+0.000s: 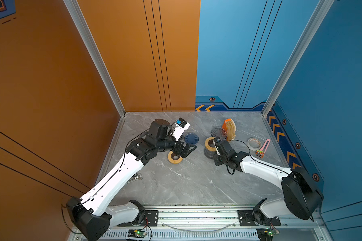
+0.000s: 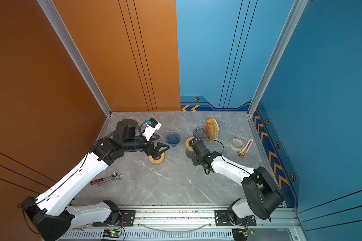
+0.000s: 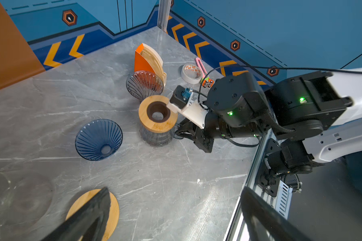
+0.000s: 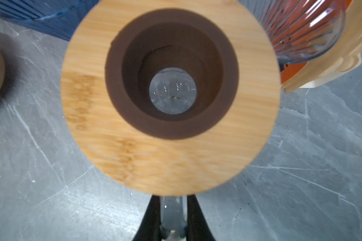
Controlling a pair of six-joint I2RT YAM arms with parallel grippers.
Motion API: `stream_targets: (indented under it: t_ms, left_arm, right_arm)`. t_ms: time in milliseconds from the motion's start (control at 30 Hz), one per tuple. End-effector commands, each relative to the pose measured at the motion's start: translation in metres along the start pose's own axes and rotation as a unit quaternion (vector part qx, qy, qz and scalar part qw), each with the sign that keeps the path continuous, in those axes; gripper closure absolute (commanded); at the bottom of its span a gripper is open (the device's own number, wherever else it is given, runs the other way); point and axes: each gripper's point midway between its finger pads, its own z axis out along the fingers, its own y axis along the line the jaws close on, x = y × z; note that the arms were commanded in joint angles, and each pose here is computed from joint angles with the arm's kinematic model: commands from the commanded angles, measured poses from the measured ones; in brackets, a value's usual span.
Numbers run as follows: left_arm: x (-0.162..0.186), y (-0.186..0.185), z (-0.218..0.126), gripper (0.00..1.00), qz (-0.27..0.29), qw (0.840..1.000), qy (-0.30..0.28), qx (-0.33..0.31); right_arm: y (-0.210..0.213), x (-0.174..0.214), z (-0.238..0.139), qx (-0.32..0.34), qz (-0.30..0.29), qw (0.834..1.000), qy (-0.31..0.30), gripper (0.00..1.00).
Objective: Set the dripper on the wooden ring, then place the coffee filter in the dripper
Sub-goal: 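Lower the bamboo ring onto the carafe mouth and open the right gripper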
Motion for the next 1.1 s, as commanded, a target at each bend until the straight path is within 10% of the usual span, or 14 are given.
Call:
stream_targets:
  t_ms: [0,633,1067]
  left_arm:
    - [-0.006,0.006,-0.005,0.02,-0.001,1.000,-0.016,-0.011]
    - [-0.006,0.009,-0.012,0.02,-0.004,1.000,-0.012,-0.005]
    - [-0.004,0.008,-0.003,0.02,-0.018,1.000,-0.003,0.003]
  right_arm:
    - [0.007,-0.001,-0.009,0.009,-0.007,1.000,-0.012,0.85]
    - [0.045,0.042,-0.039,-0.015,-0.004,1.000,-0.018,0.84]
    - [0.039,0.027,-0.086,-0.050,0.030,0.997,-0.051,0.53]
